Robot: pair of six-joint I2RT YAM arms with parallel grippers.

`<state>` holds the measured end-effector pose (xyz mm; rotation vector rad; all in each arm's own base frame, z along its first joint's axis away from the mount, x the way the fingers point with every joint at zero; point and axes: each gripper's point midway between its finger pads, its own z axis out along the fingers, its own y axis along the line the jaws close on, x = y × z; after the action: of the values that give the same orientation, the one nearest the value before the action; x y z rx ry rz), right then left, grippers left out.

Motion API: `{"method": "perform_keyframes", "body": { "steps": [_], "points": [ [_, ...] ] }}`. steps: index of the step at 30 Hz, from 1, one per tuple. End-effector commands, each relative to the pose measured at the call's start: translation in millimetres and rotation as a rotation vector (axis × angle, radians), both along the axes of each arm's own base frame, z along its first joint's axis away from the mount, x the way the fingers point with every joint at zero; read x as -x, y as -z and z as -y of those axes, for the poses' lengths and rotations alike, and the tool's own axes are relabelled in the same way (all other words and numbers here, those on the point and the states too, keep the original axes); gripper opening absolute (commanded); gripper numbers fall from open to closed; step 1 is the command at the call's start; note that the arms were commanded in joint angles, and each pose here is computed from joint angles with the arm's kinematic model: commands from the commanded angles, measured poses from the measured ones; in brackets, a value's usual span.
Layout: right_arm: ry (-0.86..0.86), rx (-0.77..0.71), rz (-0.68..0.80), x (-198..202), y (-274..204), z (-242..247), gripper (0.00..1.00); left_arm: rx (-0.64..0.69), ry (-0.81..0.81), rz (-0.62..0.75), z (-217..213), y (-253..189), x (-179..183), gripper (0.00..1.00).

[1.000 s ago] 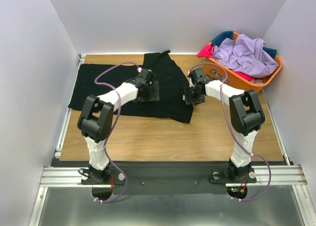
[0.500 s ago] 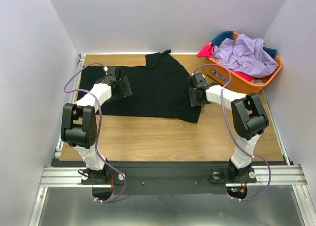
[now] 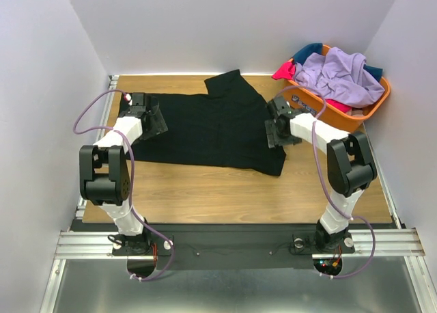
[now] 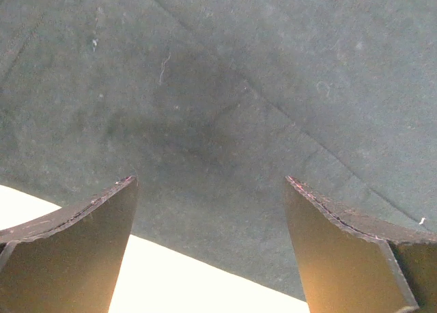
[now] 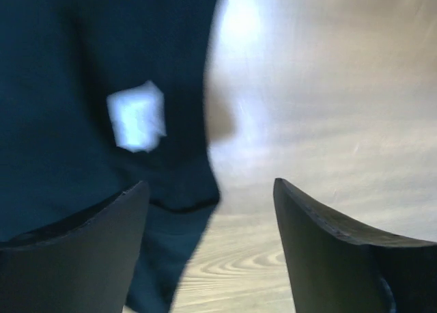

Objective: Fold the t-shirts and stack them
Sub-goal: Fold the tshirt

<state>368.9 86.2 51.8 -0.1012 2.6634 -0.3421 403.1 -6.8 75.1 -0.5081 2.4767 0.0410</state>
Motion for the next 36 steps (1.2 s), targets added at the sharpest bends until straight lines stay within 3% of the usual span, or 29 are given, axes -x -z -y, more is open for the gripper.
{"method": "perform_keyframes", "body": {
  "steps": [1, 6, 15, 21, 36],
  "points": [
    [-0.061, -0.122, 0.176, -40.8, -80.5, -26.5, 0.8, 0.049, 0.03, 0.071, 10.4, -14.3, -15.7, 0.98],
    [-0.204, -0.238, 0.199, -69.2, -99.1, -63.7, 0.79, 0.074, 0.034, 0.074, 15.6, -3.9, -33.3, 0.98],
    [-0.352, -0.479, 0.097, -65.3, -39.6, -118.5, 0.78, 0.047, 0.021, -0.053, 9.5, 52.3, 2.0, 0.98],
    [-0.339, -0.429, -0.012, -35.6, 8.7, -102.6, 0.78, 0.061, 0.024, -0.062, 11.0, 58.8, 23.4, 0.97],
    [-0.247, -0.39, -0.236, 59.1, 45.9, -66.0, 0.78, 0.087, 0.016, -0.139, 13.0, 74.0, 77.1, 0.98]
  ]
}}
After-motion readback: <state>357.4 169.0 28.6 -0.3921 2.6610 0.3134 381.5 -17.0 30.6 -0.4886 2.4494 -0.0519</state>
